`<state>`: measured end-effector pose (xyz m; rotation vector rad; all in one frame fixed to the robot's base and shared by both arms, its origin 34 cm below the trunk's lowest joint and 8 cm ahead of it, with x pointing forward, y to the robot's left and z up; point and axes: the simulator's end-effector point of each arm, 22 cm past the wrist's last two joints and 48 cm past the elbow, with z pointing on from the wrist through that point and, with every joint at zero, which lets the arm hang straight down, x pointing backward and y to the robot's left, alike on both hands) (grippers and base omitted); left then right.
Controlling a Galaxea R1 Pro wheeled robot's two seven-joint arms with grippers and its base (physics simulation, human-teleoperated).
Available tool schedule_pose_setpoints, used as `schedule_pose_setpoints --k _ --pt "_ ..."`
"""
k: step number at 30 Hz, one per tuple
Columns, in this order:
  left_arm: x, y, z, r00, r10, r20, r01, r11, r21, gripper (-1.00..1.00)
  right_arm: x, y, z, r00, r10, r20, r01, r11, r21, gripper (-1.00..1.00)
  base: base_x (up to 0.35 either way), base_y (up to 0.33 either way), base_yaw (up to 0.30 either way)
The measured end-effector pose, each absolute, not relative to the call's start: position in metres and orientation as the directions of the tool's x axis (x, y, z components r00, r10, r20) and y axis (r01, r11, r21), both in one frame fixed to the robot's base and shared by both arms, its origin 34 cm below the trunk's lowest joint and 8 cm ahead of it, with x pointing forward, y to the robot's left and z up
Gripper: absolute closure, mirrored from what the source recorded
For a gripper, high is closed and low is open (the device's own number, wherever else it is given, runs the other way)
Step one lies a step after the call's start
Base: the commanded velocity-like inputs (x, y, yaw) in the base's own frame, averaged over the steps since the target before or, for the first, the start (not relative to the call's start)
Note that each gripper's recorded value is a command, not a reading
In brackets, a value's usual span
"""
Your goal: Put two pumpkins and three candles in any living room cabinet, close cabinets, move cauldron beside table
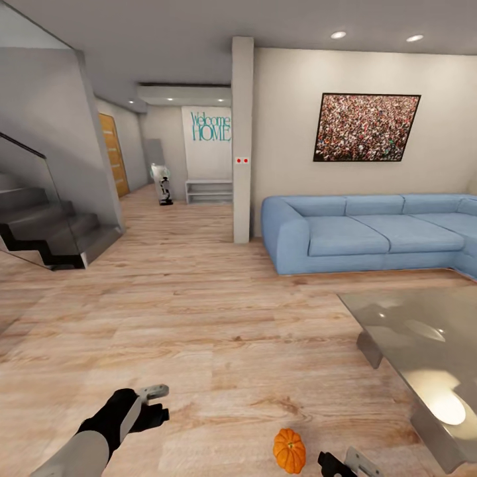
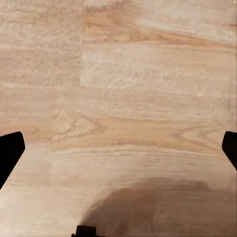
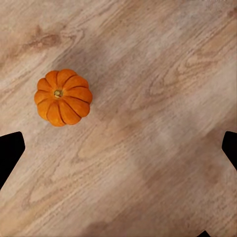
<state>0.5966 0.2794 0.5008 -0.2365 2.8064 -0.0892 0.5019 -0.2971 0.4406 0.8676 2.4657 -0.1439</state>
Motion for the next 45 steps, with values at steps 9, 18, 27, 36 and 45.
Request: schedule_pose_setpoints --k 9,18,27,36,45 --pt "0.597 0.259 0.496 -0.938 -0.184 -0.293 -0.112 0.963 -0.245 -1.0 0.502 -0.296 0.429 -0.66 0.559 -0.502 0.608 0.79 0.081 -1.0 0.0 0.0 0.0" --pt "0.574 0.294 0.482 -0.938 -0.298 -0.175 -0.233 0.92 -0.317 -1.0 0.522 -0.292 0.419 -0.64 0.637 -0.43 0.613 0.761 0.214 -1.0 0.0 0.0 0.0" --pt "0.589 0.328 0.511 -0.924 -0.357 -0.139 -0.273 0.869 -0.413 -1.0 0.571 -0.279 0.439 -0.611 0.674 -0.416 0.593 0.738 0.324 -1.0 0.0 0.0 0.0" --pt "0.589 0.321 0.495 -0.924 -0.353 -0.145 -0.264 0.865 -0.427 -1.0 0.582 -0.33 0.434 -0.363 0.845 -0.392 0.738 0.518 0.434 -1.0 0.0 0.0 0.0" --pt "0.586 0.318 0.476 -0.924 -0.353 -0.144 -0.262 0.863 -0.431 -1.0 0.61 -0.328 0.438 -0.335 0.855 -0.396 0.699 0.507 0.504 -1.0 0.0 0.0 0.0"
